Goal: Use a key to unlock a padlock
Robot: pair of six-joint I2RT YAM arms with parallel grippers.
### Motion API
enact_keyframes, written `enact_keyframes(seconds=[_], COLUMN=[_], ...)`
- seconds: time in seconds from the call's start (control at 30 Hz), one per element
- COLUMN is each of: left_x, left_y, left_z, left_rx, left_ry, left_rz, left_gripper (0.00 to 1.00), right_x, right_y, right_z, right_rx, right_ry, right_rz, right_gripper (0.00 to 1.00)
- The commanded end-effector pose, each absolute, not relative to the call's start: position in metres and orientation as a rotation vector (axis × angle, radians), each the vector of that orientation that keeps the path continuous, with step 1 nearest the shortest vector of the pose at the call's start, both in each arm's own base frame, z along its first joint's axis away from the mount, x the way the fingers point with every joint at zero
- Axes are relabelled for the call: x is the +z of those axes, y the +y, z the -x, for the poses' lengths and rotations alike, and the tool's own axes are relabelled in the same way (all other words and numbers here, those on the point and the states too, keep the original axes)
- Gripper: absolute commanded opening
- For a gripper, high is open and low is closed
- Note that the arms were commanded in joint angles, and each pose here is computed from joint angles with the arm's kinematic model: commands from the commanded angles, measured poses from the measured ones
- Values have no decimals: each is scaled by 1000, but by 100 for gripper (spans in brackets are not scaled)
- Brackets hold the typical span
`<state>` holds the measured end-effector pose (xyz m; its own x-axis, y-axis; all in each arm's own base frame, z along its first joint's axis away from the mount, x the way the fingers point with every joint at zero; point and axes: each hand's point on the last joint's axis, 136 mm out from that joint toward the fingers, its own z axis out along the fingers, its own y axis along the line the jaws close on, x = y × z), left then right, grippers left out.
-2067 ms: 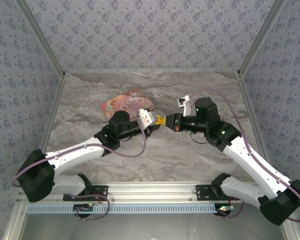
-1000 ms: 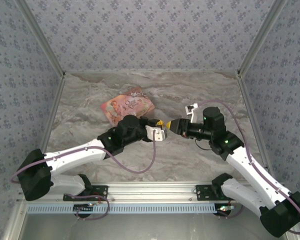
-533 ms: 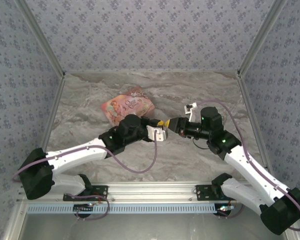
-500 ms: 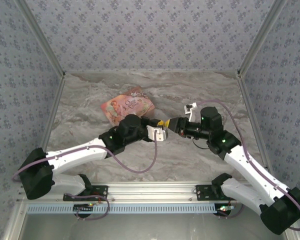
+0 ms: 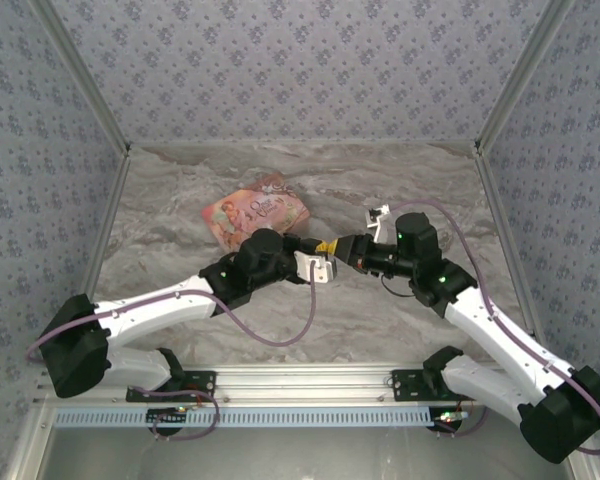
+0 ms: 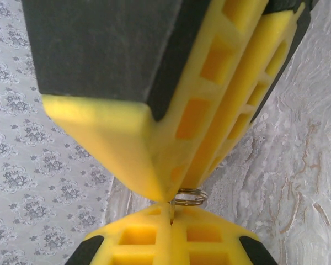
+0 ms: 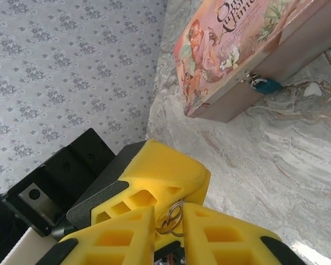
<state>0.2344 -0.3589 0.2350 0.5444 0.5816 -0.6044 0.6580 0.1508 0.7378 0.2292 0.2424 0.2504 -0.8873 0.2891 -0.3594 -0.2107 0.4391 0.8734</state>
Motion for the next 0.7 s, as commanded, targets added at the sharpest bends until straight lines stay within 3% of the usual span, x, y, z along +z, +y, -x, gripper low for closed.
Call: enact_keyframes(seconds=[0.0,0.2,0.33,0.67], left_x=[255,258,261,264], left_y=[-366,-363,-360,-338], left_z=[-235,-236,-234,-222], left_rx=[-62,-53,-68,-141], left_ry=[1063,1069,1081,1158], left_rz=[-1491,-1479,-1458,-1383], left_gripper=[0,3,16,52], right_x=[249,246,247,250], right_y=[244,245,244,230], right_z=[-230,-229,-230,-244], right_rx=[1454,1449,1441,1430], right_ry=[2229,2239,2229,2111], right_rz=[-72,-62,-58,-85], right_gripper=[18,4,0,0])
